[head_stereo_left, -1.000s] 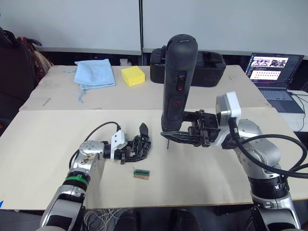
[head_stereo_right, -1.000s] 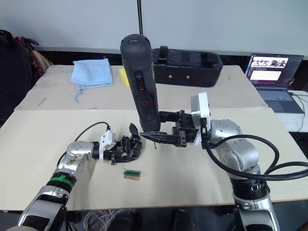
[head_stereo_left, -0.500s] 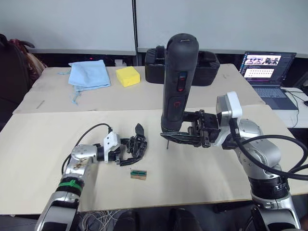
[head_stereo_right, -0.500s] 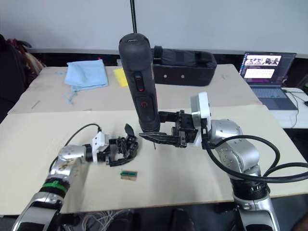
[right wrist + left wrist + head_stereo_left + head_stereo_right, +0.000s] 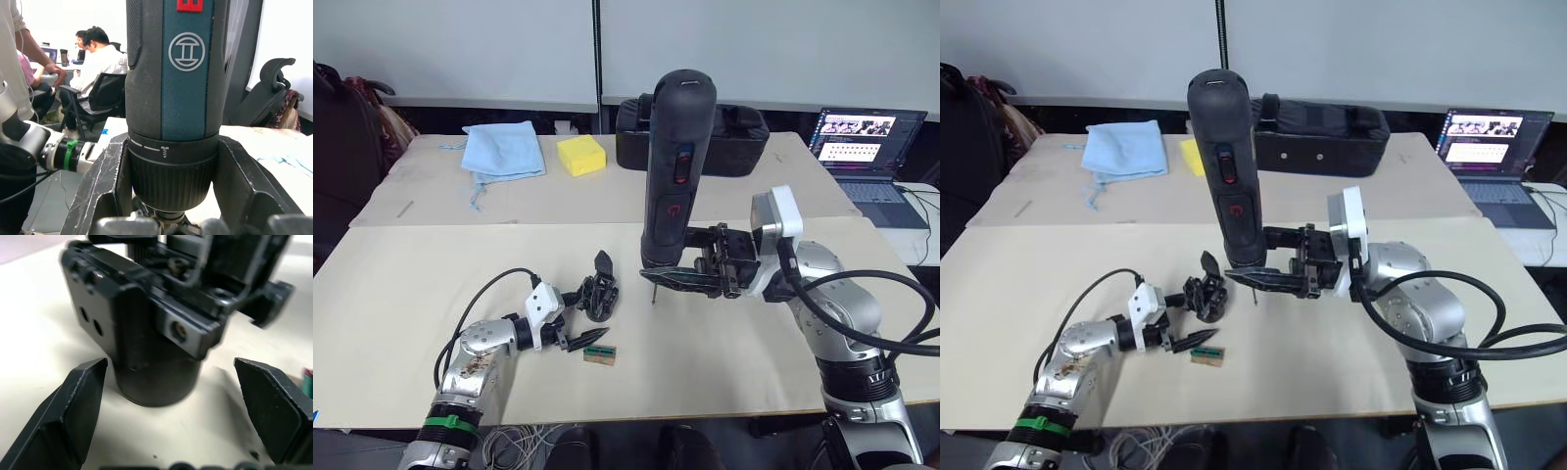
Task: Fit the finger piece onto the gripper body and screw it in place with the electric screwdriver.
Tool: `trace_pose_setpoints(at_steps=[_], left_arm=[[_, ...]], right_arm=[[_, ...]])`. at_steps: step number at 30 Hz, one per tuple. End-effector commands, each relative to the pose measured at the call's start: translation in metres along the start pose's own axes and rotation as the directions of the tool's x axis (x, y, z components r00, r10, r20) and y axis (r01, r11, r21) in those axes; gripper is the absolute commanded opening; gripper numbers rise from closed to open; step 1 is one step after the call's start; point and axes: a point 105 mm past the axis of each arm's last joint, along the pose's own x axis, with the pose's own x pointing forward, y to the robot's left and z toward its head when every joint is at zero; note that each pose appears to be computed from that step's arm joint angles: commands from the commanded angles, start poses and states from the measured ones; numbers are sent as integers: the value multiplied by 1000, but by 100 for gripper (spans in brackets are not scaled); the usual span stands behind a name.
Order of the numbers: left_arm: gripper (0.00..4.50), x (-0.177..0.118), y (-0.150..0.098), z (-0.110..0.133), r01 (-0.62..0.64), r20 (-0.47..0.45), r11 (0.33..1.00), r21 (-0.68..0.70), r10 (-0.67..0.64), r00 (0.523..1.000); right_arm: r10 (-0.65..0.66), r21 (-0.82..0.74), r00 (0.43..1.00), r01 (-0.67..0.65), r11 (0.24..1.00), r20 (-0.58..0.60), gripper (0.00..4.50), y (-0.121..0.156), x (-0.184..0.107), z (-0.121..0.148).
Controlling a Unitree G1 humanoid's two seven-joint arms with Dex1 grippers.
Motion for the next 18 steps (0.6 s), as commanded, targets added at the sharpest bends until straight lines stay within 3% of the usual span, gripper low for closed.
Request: trace_pose_setpoints(at_steps=[1,17,18], left_arm=[[439,6,0,-6,-28,-10,999,-20,28,1000],[439,21,-1,-5,59,-20,998,-33,-59,998],[416,21,-2,-6,68,-25,997,-40,-69,997]], right_arm=[[30,-54,999,-28,998,36,190,2,4,15],[23,-69,999,-20,997,36,190,2,5,18],[21,-70,999,-19,997,35,190,2,5,18]])
